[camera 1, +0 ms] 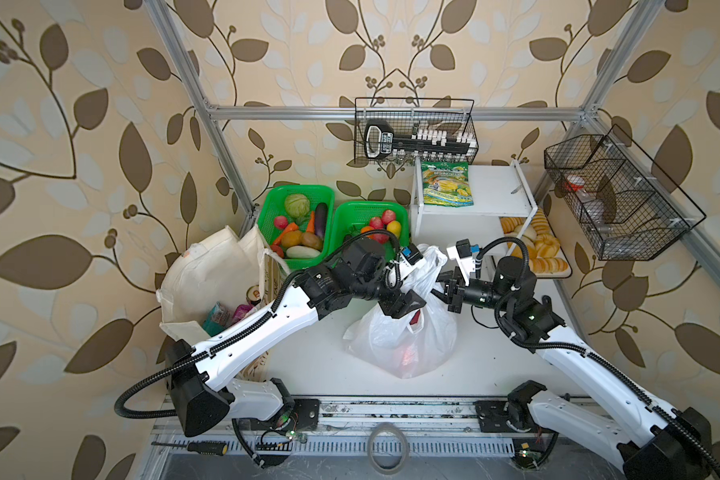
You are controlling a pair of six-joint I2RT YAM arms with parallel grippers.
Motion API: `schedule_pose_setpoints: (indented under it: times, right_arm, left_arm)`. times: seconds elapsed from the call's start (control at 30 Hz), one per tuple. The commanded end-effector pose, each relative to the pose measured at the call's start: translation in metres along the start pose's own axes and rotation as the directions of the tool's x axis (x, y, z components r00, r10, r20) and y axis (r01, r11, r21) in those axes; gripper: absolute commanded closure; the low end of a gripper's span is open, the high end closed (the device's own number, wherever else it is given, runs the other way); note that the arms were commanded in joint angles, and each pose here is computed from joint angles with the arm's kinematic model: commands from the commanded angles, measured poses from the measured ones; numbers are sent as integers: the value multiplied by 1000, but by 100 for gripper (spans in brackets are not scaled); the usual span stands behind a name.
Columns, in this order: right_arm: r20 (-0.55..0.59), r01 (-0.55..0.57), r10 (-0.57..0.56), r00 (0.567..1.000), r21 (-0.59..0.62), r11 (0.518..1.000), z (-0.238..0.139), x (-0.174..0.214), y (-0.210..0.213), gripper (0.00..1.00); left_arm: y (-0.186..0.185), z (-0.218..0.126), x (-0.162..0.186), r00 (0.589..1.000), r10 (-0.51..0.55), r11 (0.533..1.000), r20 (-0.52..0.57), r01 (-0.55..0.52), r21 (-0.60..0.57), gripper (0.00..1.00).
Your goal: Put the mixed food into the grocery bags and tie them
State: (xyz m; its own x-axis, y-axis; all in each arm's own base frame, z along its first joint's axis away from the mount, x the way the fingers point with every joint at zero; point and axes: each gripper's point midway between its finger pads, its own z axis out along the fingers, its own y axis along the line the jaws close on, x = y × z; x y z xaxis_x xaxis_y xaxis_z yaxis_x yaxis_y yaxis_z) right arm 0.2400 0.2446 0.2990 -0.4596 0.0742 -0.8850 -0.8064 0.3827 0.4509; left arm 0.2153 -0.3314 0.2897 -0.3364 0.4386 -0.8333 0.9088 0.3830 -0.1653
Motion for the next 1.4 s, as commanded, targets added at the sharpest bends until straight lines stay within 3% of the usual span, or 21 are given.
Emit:
schedule_pose_setpoints:
  times: [0.0, 0.13, 0.23, 0.43, 0.53, 0.73, 0.93, 1.1, 1.23, 1.37]
  right_arm:
    - [5, 3, -3, 1000, 4, 1000, -3, 2, 0, 100]
    - [-1, 4, -4, 1000, -8, 1000, -4, 3, 3, 98]
    - [-16, 19, -19, 1000, 5, 1000, -6, 6, 1, 92]
    - [-39, 28, -25, 999, 64, 998, -17, 12, -12, 69]
    - [-45, 42, -39, 998, 66, 997, -21, 15, -12, 69]
    - [-32, 58, -55, 998, 73, 996, -20, 7, -12, 93]
    - [-25, 99, -99, 995, 41, 994, -20, 3, -7, 98]
    - [-52, 143, -146, 988, -58, 988, -22, 10, 10, 97]
    - [-81, 157, -165, 983, -99, 983, -23, 16, 16, 90]
    - [-76, 169, -177, 981, -108, 980, -25, 17, 14, 71]
  left_arm:
    - [16, -8, -9, 997, 56, 992, 48, -50, -115, 63]
    - [18, -14, -14, 994, 73, 987, 80, -61, -150, 100]
    - [18, -16, -12, 994, 75, 986, 78, -62, -155, 100]
    - [12, -18, -5, 998, 51, 992, 40, -46, -117, 100]
    - [6, -18, -3, 999, 44, 996, 18, -43, -77, 100]
    - [-5, -16, 6, 993, 80, 997, -88, -79, 15, 100]
    - [-7, -21, 17, 978, 111, 993, -177, -104, 48, 100]
    - [-2, -22, 26, 956, 123, 992, -265, -109, 67, 100]
    - [-7, -21, 16, 965, 131, 989, -229, -112, 93, 100]
    - [-8, -21, 11, 969, 133, 988, -206, -114, 102, 100]
